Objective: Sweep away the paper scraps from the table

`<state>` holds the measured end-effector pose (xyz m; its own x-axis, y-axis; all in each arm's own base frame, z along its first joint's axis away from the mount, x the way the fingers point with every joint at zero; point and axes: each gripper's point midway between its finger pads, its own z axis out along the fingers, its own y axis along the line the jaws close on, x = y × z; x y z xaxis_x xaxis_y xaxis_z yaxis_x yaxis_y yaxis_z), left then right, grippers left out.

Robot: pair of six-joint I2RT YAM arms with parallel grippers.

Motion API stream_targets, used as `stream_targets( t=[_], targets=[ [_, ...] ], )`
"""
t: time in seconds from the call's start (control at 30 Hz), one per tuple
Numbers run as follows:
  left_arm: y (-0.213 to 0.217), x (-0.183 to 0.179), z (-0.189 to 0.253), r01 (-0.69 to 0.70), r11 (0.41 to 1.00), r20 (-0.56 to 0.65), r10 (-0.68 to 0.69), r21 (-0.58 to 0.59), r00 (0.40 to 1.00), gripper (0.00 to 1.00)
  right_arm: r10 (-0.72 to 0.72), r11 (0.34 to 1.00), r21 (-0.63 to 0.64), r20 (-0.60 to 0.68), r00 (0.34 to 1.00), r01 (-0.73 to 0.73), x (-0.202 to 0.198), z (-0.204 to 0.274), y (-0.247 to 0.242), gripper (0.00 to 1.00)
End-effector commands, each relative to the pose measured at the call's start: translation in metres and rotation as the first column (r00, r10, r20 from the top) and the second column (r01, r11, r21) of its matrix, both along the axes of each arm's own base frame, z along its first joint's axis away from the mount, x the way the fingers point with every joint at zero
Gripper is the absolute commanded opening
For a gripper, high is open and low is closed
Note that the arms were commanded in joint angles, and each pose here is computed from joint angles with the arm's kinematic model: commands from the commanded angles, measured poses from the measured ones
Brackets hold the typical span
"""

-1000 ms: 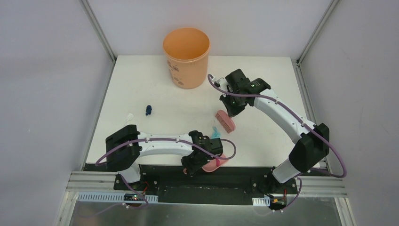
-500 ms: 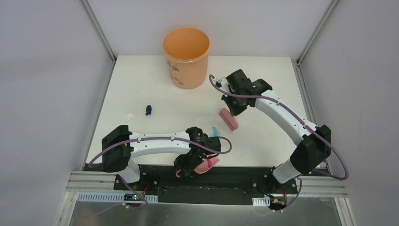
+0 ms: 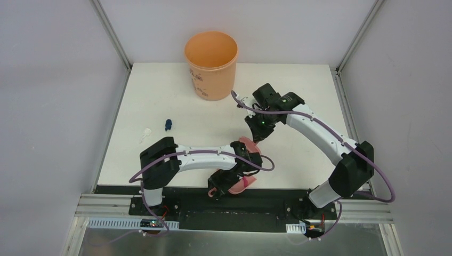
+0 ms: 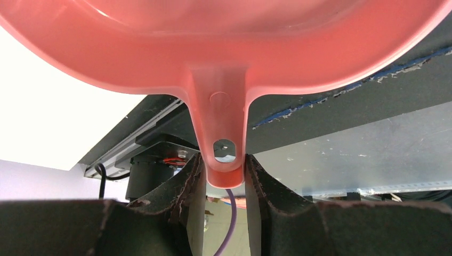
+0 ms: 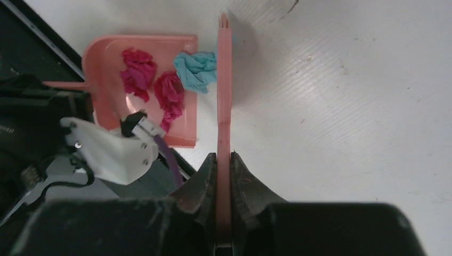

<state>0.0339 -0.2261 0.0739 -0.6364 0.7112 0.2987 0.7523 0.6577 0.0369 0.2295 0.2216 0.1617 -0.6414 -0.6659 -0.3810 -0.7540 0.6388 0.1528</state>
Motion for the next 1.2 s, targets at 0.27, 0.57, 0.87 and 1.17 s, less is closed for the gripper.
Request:
stream_targets(
  t=[0.27,0.57,0.87,1.17],
  targets=[
    [-0.006,0.023,0.002,0.027,0.997,0.068,-0.022,-0.076,0.997,0.00,0.097,0.993,0.072,0.010,0.995,-0.097,-0.034,0.031,-0.012,0.00],
    [-0.005,0.034,-0.005,0.041,0.994,0.144,-0.026,-0.102,0.989,0.00,0.089,0.995,-0.031,-0.052,0.995,-0.090,-0.027,0.031,-0.024,0.00],
    [0.004,0.045,0.006,0.061,0.983,0.276,-0.011,-0.175,0.961,0.00,-0.066,0.994,0.088,0.091,0.994,0.058,0.008,0.083,-0.053,0.00],
    [-0.008,0.103,0.009,0.113,0.957,0.621,0.081,-0.266,0.779,0.00,-0.452,0.888,0.113,0.044,0.891,0.445,0.055,0.069,-0.122,0.00]
  ],
)
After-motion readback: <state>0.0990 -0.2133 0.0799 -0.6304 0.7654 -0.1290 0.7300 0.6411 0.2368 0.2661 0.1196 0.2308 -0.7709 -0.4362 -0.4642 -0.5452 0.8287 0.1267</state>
